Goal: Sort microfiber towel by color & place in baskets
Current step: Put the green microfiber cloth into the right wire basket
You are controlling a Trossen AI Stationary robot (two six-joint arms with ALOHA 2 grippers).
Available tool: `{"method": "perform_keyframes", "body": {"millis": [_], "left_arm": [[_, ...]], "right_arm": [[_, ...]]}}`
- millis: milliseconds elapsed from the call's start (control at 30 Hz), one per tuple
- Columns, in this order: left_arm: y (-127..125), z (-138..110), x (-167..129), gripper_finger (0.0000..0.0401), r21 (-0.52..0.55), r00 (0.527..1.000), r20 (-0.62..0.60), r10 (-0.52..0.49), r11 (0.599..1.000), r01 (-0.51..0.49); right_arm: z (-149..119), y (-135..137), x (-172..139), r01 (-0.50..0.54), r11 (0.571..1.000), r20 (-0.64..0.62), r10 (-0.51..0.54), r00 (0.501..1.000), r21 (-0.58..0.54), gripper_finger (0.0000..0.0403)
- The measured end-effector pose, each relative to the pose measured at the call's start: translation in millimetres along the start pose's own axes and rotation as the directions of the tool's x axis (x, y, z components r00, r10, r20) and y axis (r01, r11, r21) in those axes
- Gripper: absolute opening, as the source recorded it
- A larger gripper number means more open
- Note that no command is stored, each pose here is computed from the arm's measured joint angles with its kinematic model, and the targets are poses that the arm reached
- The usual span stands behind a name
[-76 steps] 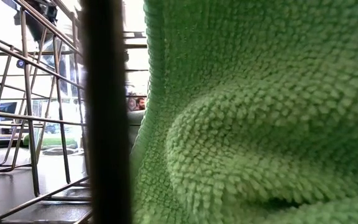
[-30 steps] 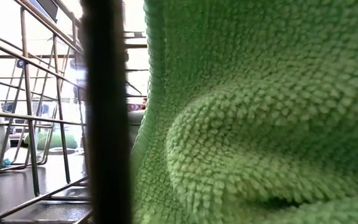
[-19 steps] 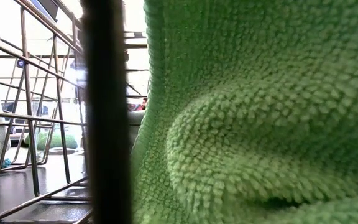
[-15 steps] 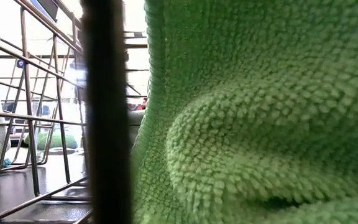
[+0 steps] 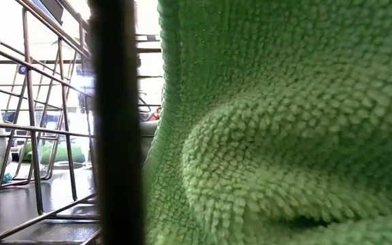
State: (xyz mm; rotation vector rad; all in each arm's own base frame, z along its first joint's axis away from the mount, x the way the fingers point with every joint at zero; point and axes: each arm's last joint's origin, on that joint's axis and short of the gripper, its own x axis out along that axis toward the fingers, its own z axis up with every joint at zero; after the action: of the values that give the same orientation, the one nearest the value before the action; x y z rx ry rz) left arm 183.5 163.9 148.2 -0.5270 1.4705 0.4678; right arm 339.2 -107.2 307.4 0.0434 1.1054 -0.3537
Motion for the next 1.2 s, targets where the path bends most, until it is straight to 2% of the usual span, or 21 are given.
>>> {"method": "perform_keyframes", "body": {"millis": [167,267,400,567,800,1000,1100,1200], "left_arm": [[-4.3,-2.9,-7.0,0.0002,-0.026,0.996,0.000,-0.089,0.996,0.089],[-7.6,-2.4,-21.2,0.0001,-0.018,0.994,0.031,-0.104,0.994,0.105],[-11.1,-1.3,-50.1,0.0001,0.002,0.989,0.106,-0.100,0.995,0.100],[-14.1,-4.1,-100.3,0.0001,0.020,0.963,0.254,-0.091,0.996,0.089],[-18.5,-19.9,-172.8,0.0000,0.025,0.873,0.483,-0.065,0.998,0.060],[-26.4,-35.9,-232.7,0.0000,0.053,0.744,0.664,-0.069,0.998,0.046],[-33.6,-40.9,-254.4,0.0000,0.086,0.690,0.718,-0.093,0.995,0.044],[-46.4,-38.9,-265.5,0.0000,0.161,0.657,0.733,-0.176,0.983,0.085]], "right_arm": [[-0.1,0.0,-0.3,0.000,1.000,0.000,0.000,1.000,0.000,0.0068],[-0.1,-0.1,-0.4,0.000,1.000,0.000,0.000,1.000,0.000,0.0068],[-0.2,0.0,-0.6,0.000,1.000,0.000,0.000,1.000,0.000,0.0068],[-0.3,0.0,-0.6,0.000,1.000,-0.001,0.000,1.000,0.007,0.0068],[-0.3,0.0,-0.6,0.000,1.000,-0.001,0.000,1.000,0.022,0.0068],[-0.2,0.0,-0.6,0.001,1.000,0.000,-0.001,1.000,0.019,0.0068],[-0.1,0.0,-0.6,0.001,1.000,0.001,-0.001,1.000,0.027,0.0068],[0.5,-0.1,-0.7,0.001,1.000,0.007,-0.001,1.000,0.028,0.0068]]}}
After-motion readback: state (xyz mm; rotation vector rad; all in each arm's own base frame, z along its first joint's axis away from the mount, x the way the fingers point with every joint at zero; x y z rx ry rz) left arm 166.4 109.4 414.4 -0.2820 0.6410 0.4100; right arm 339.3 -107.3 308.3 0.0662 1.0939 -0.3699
